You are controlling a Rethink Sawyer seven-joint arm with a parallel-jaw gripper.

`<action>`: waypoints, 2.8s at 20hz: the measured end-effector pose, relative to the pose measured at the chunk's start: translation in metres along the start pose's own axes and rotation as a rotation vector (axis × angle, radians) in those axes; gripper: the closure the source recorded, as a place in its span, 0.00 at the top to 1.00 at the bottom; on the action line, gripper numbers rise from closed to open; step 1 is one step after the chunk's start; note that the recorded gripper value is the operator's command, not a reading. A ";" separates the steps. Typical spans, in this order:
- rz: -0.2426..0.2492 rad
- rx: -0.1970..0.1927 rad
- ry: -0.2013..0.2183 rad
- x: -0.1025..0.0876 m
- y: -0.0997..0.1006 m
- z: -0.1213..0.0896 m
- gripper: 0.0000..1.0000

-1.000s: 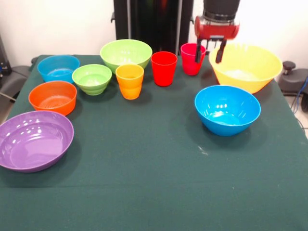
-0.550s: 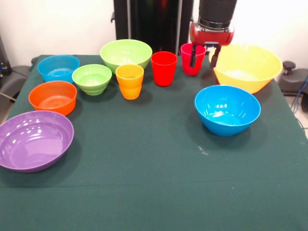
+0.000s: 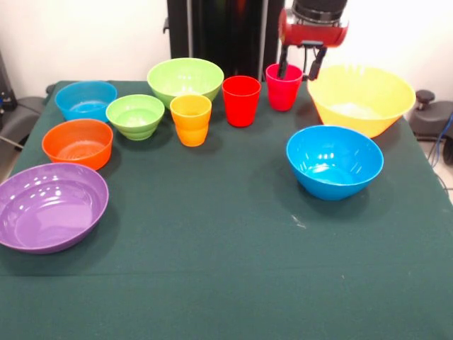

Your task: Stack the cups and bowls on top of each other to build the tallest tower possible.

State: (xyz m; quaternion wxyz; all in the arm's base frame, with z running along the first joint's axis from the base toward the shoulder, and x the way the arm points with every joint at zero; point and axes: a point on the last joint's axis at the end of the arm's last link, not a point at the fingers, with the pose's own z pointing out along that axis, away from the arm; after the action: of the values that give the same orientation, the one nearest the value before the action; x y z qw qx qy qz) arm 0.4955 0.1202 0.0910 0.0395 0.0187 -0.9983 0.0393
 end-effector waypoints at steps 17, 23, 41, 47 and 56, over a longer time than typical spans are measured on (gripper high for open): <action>0.005 0.000 -0.011 -0.013 0.000 -0.019 1.00; 0.015 -0.004 -0.013 -0.015 -0.002 -0.013 1.00; 0.064 -0.022 -0.028 -0.025 -0.025 -0.010 1.00; 0.081 -0.030 -0.028 -0.028 -0.034 -0.009 1.00; 0.113 -0.062 -0.029 -0.036 -0.049 -0.007 1.00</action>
State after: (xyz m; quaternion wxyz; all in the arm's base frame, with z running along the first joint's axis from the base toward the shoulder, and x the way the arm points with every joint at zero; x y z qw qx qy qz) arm 0.5342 0.0736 0.0990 0.0233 -0.0381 -0.9989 0.0104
